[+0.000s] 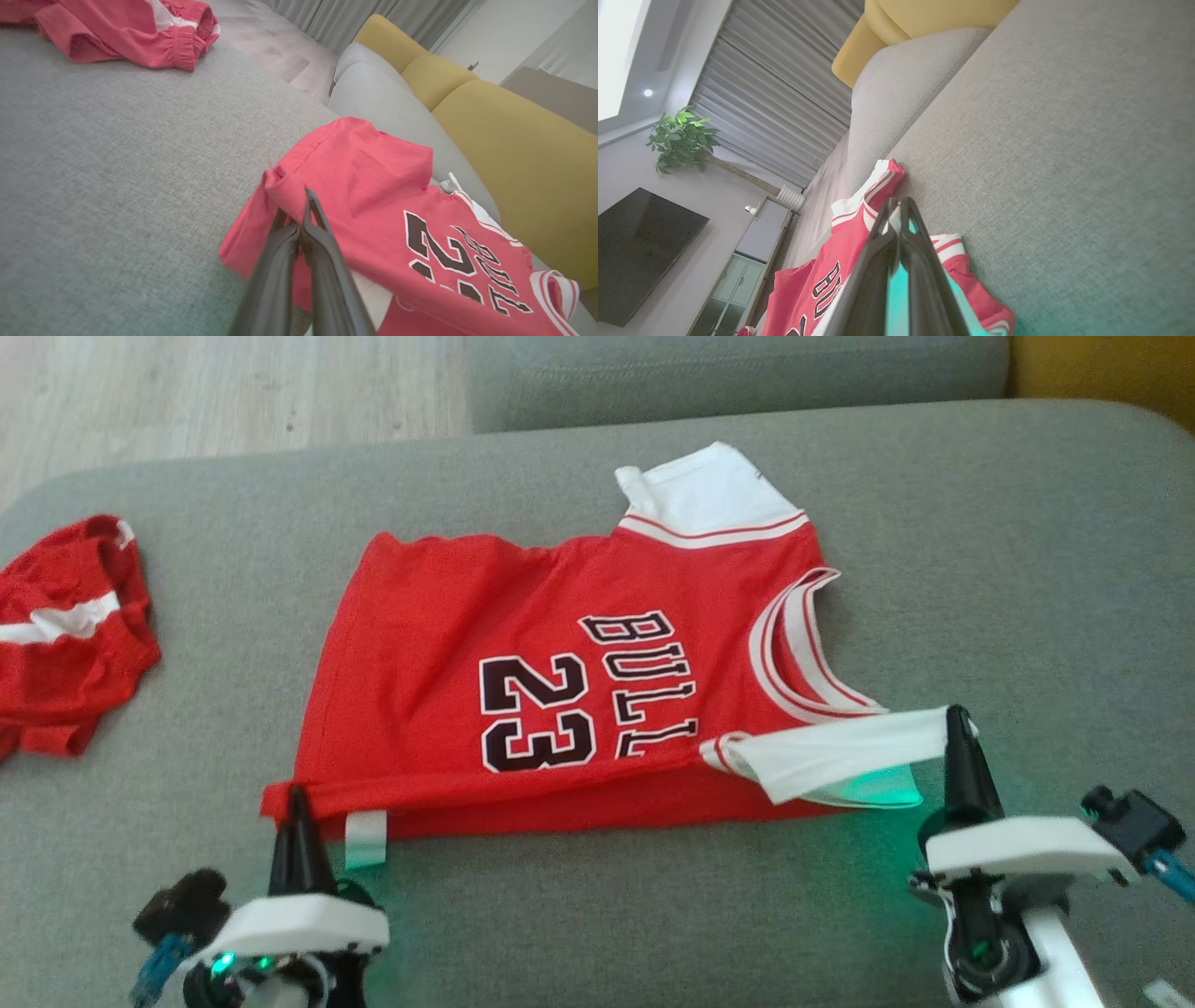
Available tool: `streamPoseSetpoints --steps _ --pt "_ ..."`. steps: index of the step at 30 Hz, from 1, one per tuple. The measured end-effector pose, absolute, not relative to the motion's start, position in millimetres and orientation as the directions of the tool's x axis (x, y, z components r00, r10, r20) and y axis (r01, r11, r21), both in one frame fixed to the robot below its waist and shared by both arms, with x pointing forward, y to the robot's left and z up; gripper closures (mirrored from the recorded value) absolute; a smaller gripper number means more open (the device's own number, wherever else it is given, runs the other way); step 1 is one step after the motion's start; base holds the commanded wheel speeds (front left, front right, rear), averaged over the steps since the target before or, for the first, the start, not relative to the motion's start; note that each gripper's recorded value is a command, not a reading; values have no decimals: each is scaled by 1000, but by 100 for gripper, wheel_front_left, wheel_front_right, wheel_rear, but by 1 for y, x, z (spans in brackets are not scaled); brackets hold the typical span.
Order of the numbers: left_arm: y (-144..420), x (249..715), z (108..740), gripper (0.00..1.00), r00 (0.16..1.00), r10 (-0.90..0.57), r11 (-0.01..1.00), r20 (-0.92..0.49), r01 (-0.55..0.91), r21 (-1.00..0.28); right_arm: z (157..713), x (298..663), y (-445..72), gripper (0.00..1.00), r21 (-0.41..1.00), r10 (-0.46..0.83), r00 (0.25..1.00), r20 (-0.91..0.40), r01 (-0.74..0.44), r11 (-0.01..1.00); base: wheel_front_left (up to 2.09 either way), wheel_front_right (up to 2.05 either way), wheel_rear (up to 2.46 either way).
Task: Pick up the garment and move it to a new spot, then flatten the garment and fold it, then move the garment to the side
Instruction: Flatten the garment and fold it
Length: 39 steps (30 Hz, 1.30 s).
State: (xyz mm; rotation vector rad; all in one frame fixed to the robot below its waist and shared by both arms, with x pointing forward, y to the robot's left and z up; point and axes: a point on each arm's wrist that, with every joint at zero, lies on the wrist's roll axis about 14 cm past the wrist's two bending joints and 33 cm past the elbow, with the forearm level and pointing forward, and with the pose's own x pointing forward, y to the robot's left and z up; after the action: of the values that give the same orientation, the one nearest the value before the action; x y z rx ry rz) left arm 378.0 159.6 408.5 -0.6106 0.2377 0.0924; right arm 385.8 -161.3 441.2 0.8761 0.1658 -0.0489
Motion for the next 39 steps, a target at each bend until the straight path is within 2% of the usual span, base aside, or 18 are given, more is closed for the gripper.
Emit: streamPoseSetpoints --steps 6,7,10,12,13,14,15,17,20,24,26,33,39 --pt "156 394 400 99 959 12 834 -284 -166 -527 430 411 -150 100 748 65 977 -205 114 654 0 0 0" --pt "155 398 400 90 959 10 835 -282 -163 -525 430 416 -147 100 742 73 976 -207 108 662 0 0 0" --pt "155 411 405 83 963 12 838 -270 -158 -523 428 428 -139 100 734 88 974 -209 97 672 0 0 0" --pt "155 415 407 62 963 15 838 -268 -158 -523 426 432 -136 100 728 92 973 -213 95 679 0 0 0" --pt "156 417 407 30 963 19 838 -268 -162 -521 425 434 -135 90 727 89 973 -212 96 680 0 0 0" --pt "156 418 407 0 963 22 838 -268 -164 -520 425 436 -136 52 725 82 974 -209 98 682 0 0 0" --pt "158 418 407 0 963 29 838 -269 -170 -518 426 439 -137 0 723 72 977 -202 100 684 0 0 0" --pt "164 421 412 0 966 54 846 -254 -179 -502 430 444 -141 0 712 55 982 -183 93 696 0 0 0" --pt "176 427 430 0 976 93 891 -194 -169 -421 448 453 -146 0 635 52 991 -121 37 772 0 0 0" --pt "178 414 429 0 978 91 941 -186 -145 -305 471 453 -164 0 481 29 999 -39 -7 877 0 0 0" --pt "178 397 418 0 973 84 960 -214 -136 -243 466 440 -164 0 386 50 998 -48 -28 922 0 0 0" --pt "175 362 410 0 970 59 990 -235 -87 -108 431 389 -158 0 190 107 982 -158 -76 979 0 0 0" --pt "172 343 409 0 970 42 997 -239 -57 -54 433 375 -157 0 147 113 981 -159 -90 985 0 0 0"
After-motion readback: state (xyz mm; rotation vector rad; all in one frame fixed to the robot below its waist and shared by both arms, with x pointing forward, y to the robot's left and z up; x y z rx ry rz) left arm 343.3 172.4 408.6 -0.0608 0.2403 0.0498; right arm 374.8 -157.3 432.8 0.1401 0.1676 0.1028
